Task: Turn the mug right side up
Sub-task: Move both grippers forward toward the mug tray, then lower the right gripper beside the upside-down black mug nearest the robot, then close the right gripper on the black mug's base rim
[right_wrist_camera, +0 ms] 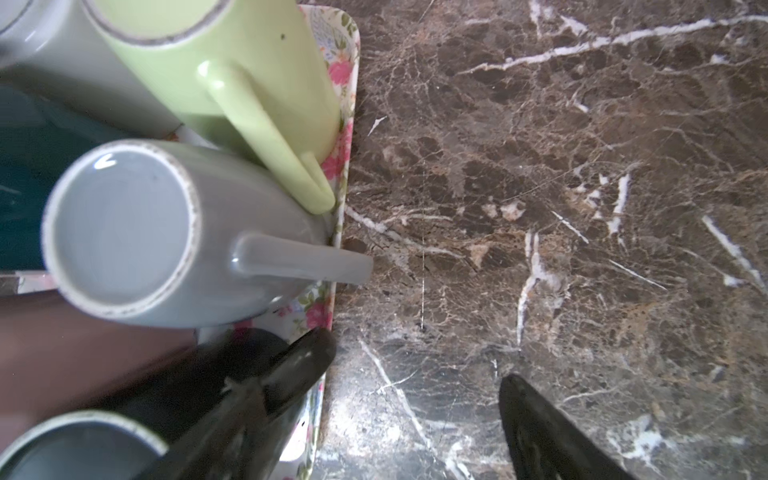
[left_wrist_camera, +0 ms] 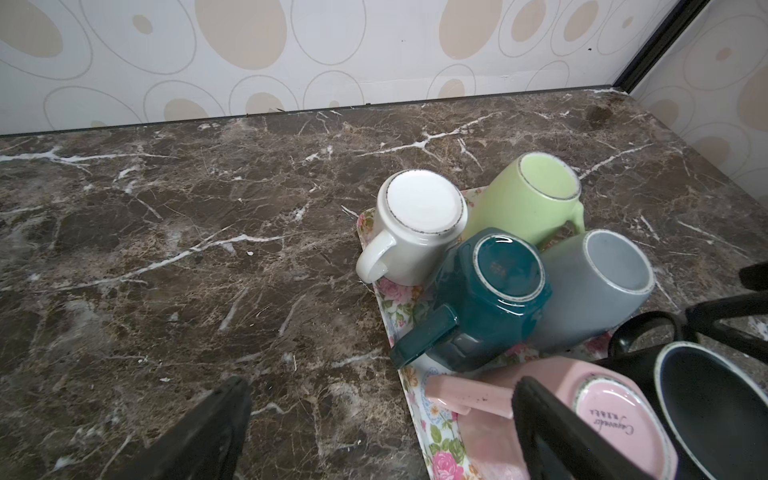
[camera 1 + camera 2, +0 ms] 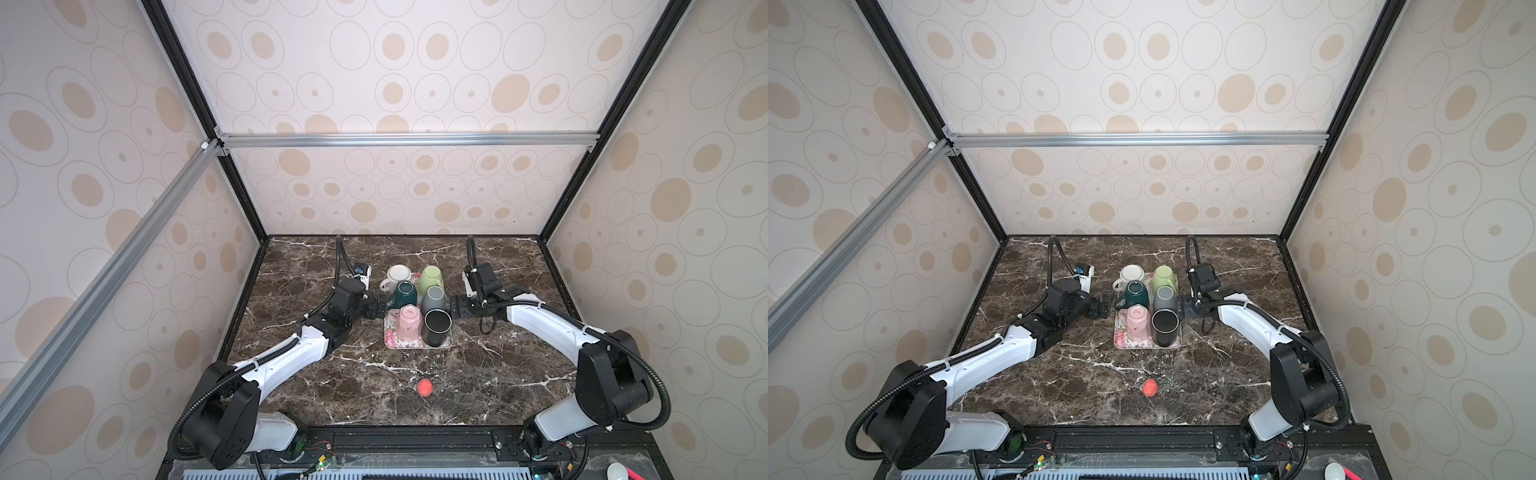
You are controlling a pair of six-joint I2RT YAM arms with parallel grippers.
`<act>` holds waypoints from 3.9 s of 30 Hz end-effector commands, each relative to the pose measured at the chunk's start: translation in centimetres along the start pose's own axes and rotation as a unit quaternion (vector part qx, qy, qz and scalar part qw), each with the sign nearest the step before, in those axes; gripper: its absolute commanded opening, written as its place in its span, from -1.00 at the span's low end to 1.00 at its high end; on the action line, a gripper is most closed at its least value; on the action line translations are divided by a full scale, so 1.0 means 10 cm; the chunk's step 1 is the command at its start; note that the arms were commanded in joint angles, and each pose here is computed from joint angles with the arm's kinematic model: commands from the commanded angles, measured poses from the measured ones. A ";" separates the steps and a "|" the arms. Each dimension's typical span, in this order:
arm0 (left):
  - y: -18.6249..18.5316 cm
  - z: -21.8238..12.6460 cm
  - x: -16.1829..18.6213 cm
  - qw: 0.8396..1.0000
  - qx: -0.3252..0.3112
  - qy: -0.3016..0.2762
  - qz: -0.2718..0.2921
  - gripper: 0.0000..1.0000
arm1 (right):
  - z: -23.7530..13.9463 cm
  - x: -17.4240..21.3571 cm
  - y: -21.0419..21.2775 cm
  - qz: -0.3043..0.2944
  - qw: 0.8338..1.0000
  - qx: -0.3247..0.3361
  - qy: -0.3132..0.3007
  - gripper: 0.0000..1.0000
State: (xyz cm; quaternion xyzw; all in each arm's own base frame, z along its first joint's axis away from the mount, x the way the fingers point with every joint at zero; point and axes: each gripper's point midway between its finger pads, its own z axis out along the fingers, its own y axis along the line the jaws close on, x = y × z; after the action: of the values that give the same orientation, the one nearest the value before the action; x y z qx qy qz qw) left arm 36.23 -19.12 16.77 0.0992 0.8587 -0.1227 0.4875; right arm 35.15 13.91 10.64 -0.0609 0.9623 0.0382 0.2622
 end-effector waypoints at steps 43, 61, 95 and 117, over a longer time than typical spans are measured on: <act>0.18 -0.41 0.00 0.998 -0.021 -0.066 -0.005 0.96 | 0.17 -0.06 -0.05 0.009 0.994 0.103 0.046 0.84; 0.18 -0.38 0.05 0.998 -0.021 -0.062 -0.003 0.96 | 0.12 0.42 -0.15 0.026 0.992 0.099 0.077 0.83; 0.19 -0.37 0.11 0.998 -0.020 -0.060 -0.013 0.96 | -0.66 0.81 0.39 -0.074 0.985 -0.104 0.113 0.36; 0.18 -0.35 0.12 0.998 -0.019 -0.057 -0.017 0.96 | -0.42 0.62 0.53 -0.147 0.980 -0.100 0.090 0.07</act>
State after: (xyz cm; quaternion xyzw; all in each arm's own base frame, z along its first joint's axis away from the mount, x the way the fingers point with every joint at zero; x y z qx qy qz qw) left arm 33.16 -15.89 16.64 0.0743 0.8392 -0.1111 0.5271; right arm 26.67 17.48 11.22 -0.2172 0.9577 0.0858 0.1683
